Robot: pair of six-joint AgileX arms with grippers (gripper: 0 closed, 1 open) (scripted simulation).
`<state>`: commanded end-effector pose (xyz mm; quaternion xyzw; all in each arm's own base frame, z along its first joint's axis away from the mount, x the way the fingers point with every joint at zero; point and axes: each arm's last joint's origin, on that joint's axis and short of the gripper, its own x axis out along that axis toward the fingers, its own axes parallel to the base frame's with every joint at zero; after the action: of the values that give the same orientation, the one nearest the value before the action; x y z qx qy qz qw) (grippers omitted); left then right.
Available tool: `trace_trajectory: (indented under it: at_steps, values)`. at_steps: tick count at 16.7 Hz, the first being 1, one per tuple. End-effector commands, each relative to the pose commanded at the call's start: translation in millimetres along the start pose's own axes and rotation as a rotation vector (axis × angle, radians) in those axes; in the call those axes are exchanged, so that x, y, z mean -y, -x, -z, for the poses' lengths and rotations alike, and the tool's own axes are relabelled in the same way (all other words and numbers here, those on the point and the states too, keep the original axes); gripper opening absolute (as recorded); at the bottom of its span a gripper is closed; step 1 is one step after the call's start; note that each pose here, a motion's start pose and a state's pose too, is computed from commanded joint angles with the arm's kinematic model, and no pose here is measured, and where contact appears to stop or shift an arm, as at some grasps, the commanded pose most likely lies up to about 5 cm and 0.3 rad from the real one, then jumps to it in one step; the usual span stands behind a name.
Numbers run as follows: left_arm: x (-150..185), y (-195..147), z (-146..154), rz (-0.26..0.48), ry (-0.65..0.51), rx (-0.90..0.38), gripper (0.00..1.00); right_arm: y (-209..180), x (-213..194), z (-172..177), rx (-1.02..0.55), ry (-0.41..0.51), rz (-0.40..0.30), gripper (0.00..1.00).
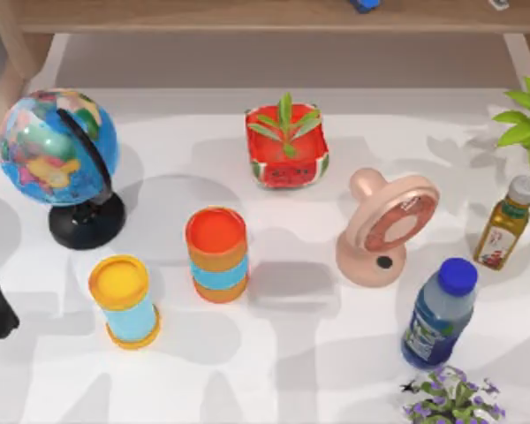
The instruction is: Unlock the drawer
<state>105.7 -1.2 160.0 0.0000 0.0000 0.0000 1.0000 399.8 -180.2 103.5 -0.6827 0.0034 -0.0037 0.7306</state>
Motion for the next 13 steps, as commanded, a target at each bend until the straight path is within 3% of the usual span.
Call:
trace_trajectory:
  at_steps: [3,13]
  values:
    - [0.0,0.0,0.0,0.0,0.0,0.0,1.0,-3.3,-14.0,1.2,0.0,0.066,0.0,1.0]
    - [0.0,0.0,0.0,0.0,0.0,0.0,1.0,-23.1,-14.2,1.4,0.0,0.068,0.0,1.0]
